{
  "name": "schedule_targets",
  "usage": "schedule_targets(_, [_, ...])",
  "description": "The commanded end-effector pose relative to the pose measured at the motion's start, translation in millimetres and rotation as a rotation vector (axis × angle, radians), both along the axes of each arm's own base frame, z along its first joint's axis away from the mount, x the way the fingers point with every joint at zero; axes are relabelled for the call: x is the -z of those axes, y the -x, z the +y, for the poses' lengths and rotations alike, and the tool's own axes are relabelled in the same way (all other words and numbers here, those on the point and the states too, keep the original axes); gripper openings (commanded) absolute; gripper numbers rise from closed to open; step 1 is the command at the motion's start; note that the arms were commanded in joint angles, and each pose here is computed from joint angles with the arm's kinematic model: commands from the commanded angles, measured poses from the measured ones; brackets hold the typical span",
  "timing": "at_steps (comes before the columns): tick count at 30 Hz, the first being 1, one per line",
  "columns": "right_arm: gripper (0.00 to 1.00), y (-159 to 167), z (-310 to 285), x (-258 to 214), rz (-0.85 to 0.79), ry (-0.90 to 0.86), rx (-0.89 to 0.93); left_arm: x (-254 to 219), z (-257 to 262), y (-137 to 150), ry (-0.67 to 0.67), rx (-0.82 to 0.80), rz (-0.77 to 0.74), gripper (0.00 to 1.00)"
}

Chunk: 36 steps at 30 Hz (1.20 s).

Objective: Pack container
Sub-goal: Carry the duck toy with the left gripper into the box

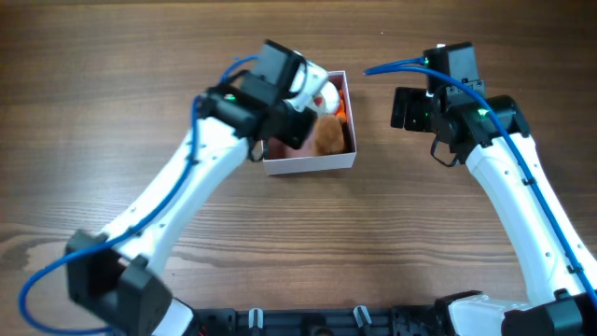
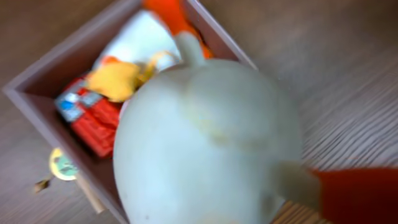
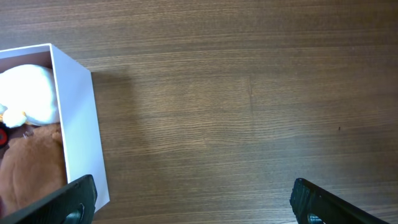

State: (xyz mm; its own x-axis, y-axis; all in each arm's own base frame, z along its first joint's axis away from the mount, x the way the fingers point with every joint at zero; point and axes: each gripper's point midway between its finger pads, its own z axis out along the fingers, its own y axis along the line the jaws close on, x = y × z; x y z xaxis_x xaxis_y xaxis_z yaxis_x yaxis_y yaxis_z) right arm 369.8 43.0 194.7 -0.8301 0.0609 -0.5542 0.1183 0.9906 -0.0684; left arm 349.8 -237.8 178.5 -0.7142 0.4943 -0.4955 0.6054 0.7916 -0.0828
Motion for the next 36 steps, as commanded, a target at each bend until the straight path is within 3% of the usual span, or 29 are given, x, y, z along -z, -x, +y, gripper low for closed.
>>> schedule_targets(1, [1.00,-4,-2,-10,-0.031,0.005,0.014,33,-4,-1,-0.091,0.056,0.042,0.09])
schedule_targets(7, [0.99,-4,-2,-10,-0.031,0.005,0.014,67,18,-8,-0.245,0.006,0.076,0.09])
schedule_targets(13, [1.00,-4,-2,-10,-0.031,0.005,0.014,69,22,-5,-0.263,0.003,0.088,0.08])
schedule_targets(20, [1.00,-4,-2,-10,-0.031,0.005,0.014,70,29,-9,-0.304,-0.014,0.070,0.16])
schedule_targets(21, [1.00,-4,-2,-10,-0.031,0.006,0.014,71,29,-9,-0.304,-0.015,0.071,0.19])
schedule_targets(23, [1.00,-4,-2,-10,-0.031,0.005,0.014,73,30,-7,-0.307,-0.014,0.076,0.34])
schedule_targets(25, [1.00,-4,-2,-10,-0.031,0.005,0.014,73,30,-7,-0.305,-0.012,0.079,0.38])
schedule_targets(31, [1.00,-4,-2,-10,-0.031,0.005,0.014,72,27,-9,-0.292,-0.012,0.070,0.64])
schedule_targets(33, [0.99,-4,-2,-10,-0.031,0.005,0.014,72,26,-11,-0.287,-0.014,0.064,0.65])
schedule_targets(36, [0.99,-4,-2,-10,-0.031,0.005,0.014,71,26,-12,-0.282,-0.021,0.062,0.54])
